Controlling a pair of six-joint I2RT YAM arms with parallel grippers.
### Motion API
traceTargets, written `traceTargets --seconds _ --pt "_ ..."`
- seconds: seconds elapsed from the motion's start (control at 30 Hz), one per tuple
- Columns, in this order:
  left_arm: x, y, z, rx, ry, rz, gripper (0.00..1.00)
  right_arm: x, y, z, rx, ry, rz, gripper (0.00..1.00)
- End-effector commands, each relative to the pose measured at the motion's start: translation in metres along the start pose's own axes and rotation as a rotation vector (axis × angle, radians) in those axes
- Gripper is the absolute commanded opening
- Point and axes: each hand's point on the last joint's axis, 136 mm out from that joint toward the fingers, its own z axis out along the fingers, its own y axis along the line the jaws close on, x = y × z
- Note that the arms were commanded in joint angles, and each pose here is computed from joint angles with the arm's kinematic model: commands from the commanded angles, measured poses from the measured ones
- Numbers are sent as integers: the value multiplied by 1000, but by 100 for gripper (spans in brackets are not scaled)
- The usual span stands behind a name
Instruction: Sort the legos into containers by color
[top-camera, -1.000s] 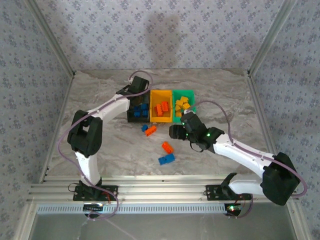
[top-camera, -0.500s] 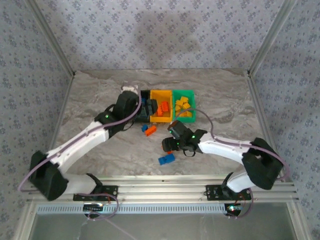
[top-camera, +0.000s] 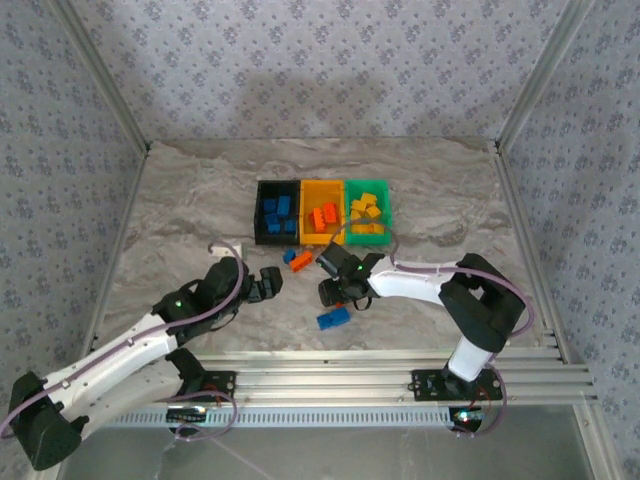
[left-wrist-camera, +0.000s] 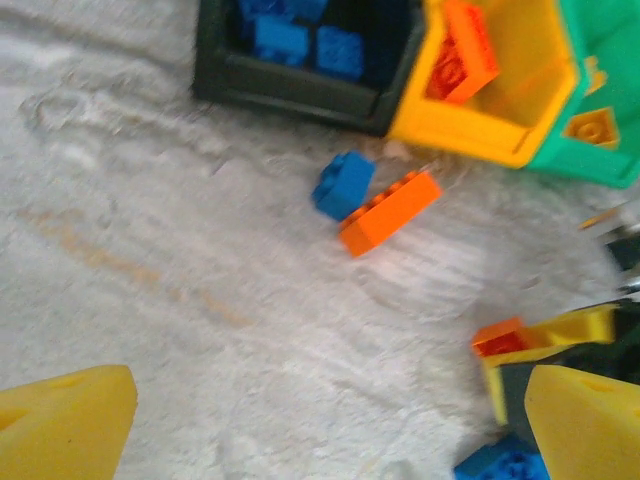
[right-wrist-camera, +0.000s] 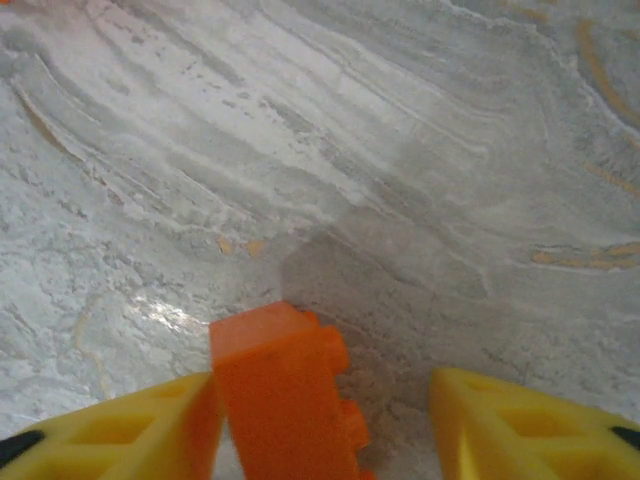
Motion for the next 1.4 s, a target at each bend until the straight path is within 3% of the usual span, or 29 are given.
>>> traceTargets --seconds 0.0,0.2,0.37,0.57,0.97,1.1,1.23,1.37 --pt "5 11 -2 -26 -1 -41 100 6 0 2 19 29 -10 49" --pt "12 8 1 -5 23 -4 100 -16 8 -16 -21 -49 5 29" --pt "13 6 3 -4 39 30 100 -56 11 -54 -57 -163 27 25" --pt "18 4 6 9 58 48 100 -134 3 -94 -75 -319 93 25" --pt "28 0 9 30 107 97 100 -247 -37 -56 47 -398 201 28" --pt "32 1 11 29 123 105 100 -259 -45 -41 92 -379 221 35" --pt "34 -2 13 40 135 114 100 -271 -46 -38 86 -395 247 57" --pt "35 -5 13 55 144 128 100 -282 -40 -55 60 -448 244 66"
